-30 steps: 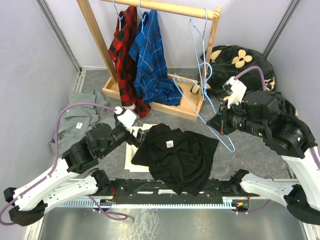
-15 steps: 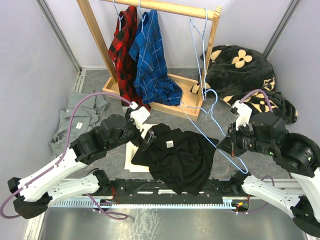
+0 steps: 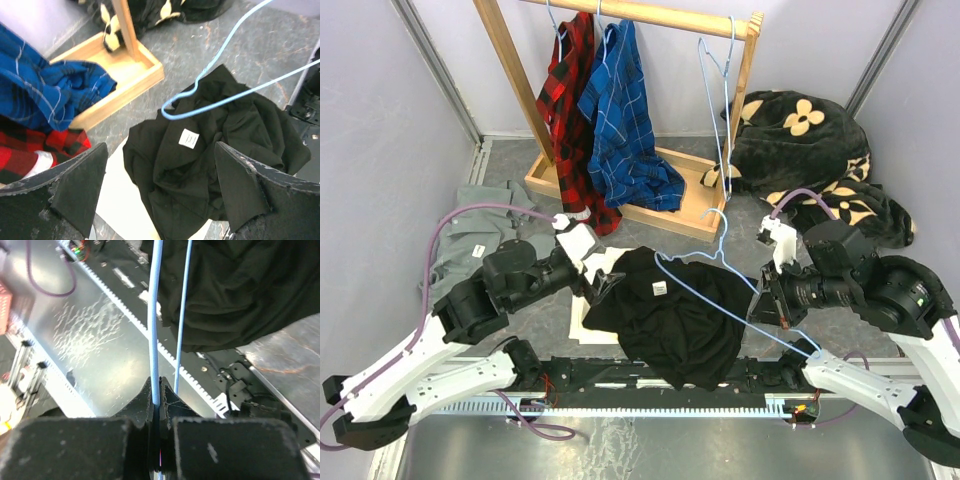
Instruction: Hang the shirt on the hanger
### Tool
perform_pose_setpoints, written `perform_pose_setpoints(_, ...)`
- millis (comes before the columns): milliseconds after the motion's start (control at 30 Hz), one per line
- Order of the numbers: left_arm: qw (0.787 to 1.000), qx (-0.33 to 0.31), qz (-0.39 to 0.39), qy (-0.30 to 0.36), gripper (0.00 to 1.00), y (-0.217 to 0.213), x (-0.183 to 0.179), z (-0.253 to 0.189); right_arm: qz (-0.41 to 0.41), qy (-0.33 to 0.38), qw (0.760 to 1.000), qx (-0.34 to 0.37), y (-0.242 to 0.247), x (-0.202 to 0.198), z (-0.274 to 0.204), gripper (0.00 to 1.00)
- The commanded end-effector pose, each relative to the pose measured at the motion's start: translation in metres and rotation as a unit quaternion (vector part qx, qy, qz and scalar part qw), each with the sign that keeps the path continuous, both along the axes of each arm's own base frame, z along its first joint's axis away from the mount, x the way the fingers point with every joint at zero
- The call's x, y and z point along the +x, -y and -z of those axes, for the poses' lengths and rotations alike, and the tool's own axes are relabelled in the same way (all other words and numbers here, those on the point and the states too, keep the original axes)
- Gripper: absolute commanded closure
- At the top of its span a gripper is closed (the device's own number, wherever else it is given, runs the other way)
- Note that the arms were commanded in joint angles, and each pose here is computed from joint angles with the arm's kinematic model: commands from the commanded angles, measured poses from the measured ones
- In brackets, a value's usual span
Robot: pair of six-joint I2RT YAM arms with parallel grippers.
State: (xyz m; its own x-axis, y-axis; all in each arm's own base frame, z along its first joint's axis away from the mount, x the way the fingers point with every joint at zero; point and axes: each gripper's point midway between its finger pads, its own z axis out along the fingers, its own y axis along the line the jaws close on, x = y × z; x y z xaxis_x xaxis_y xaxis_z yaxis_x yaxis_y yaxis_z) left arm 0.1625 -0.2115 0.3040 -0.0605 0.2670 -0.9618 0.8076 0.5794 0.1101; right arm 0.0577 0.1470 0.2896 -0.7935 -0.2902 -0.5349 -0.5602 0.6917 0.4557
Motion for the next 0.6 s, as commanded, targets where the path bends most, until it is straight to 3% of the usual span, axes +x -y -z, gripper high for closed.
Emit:
perform_pose_setpoints(0, 0.993, -0.038, 0.074, 0.083, 0.07, 0.015, -0.011, -0.037, -0.088, 0.002, 0.993, 0.079, -0.022, -0.020, -0.026, 1.00)
perform_pose_setpoints(267, 0.975, -0.032, 0.206, 0.081, 0.10, 0.047, -0.041, -0.031, -0.164, -0.023, 0.972, 0.166, -0.051, -0.033, -0.042, 1.00)
perform_pose_setpoints(567, 0.967, 0.003, 0.232, 0.104, 0.12, 0.071, -0.026, -0.024, -0.195, -0.029, 0.961, 0.195, -0.065, -0.032, -0.049, 1.00)
